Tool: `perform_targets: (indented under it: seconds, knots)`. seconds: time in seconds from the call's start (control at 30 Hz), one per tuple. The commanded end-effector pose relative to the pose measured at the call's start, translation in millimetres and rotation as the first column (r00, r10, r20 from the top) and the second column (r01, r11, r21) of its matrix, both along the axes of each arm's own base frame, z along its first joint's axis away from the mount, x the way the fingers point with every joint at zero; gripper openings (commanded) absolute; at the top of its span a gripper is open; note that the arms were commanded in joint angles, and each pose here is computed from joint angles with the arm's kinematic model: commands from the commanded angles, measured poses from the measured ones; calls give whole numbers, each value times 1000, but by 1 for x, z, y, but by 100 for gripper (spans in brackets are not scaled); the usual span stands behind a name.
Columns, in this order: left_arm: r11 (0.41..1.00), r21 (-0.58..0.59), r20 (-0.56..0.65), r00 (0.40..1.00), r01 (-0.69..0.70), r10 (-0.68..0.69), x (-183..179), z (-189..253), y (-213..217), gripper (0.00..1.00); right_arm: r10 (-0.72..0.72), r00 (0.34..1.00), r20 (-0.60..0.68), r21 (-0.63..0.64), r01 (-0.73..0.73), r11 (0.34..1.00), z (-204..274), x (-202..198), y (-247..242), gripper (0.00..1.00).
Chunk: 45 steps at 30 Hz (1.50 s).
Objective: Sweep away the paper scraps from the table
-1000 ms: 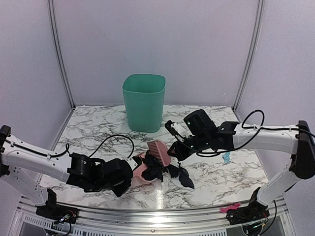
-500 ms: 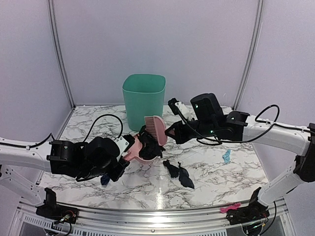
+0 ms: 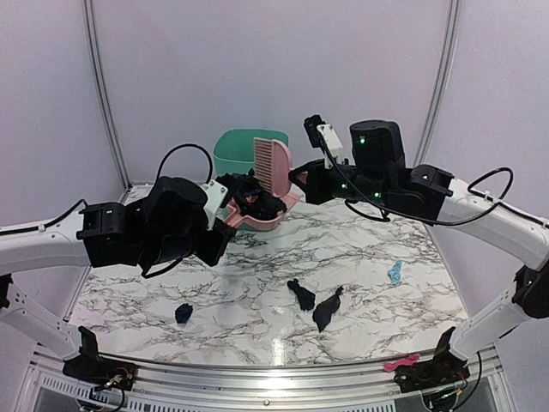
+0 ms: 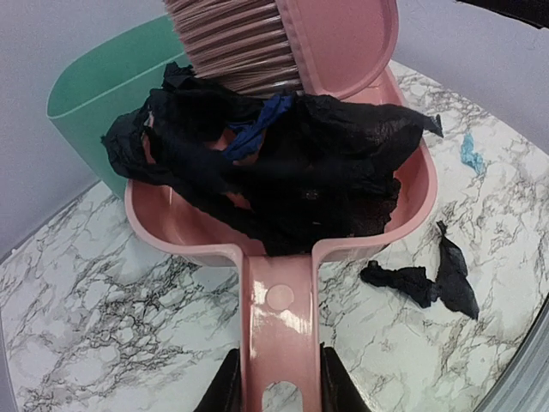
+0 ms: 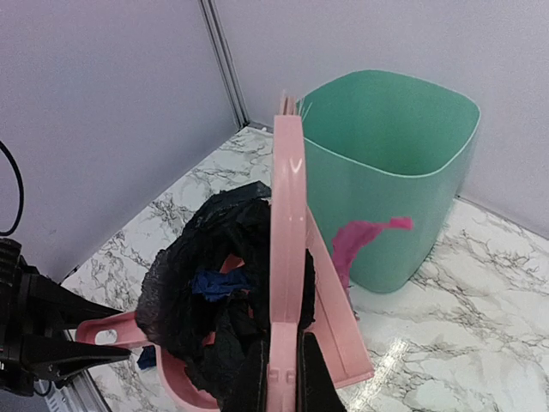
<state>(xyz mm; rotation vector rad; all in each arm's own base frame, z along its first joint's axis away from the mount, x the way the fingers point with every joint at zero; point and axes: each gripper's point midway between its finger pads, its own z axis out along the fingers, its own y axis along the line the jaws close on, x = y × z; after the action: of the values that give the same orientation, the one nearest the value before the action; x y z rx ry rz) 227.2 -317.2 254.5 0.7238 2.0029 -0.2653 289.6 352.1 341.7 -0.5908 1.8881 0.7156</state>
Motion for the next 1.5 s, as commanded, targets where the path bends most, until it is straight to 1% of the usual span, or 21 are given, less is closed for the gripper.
perform_targets:
  seconds: [0.0,0.2,0.47,0.67,0.8,1.03,1.17,1.23,1.37,1.47]
  knots:
    - [999,-54,57,998,6,-3,21,34,-15,0,-40,993,107,21,38,999,39,11,2,0]
    - [997,-80,76,997,-9,16,39,56,-21,0,-97,982,160,38,92,995,64,27,-7,0]
    - [994,-105,104,995,11,0,61,83,-34,0,-159,967,200,49,153,987,81,44,-20,0]
    - [991,-136,88,996,14,-2,91,90,-42,0,-212,946,245,66,202,977,94,64,-25,0]
    - [982,-187,63,998,25,-13,113,98,-45,0,-243,929,280,66,234,970,99,82,-21,0]
    - [963,-270,-25,1000,-3,-4,156,91,-43,0,-274,907,320,16,284,959,93,117,-5,0]
    - [945,-323,-101,995,-51,19,179,79,-34,0,-304,894,329,-34,332,943,78,142,3,0]
    - [927,-370,-153,988,-56,-1,187,75,-34,0,-325,885,335,-40,357,933,76,153,4,0]
    - [894,-443,-213,977,-72,-27,197,76,-38,0,-342,858,383,-34,383,923,93,166,9,0]
    - [861,-494,-273,962,-120,-23,206,76,-39,0,-355,841,409,-24,399,917,105,172,11,0]
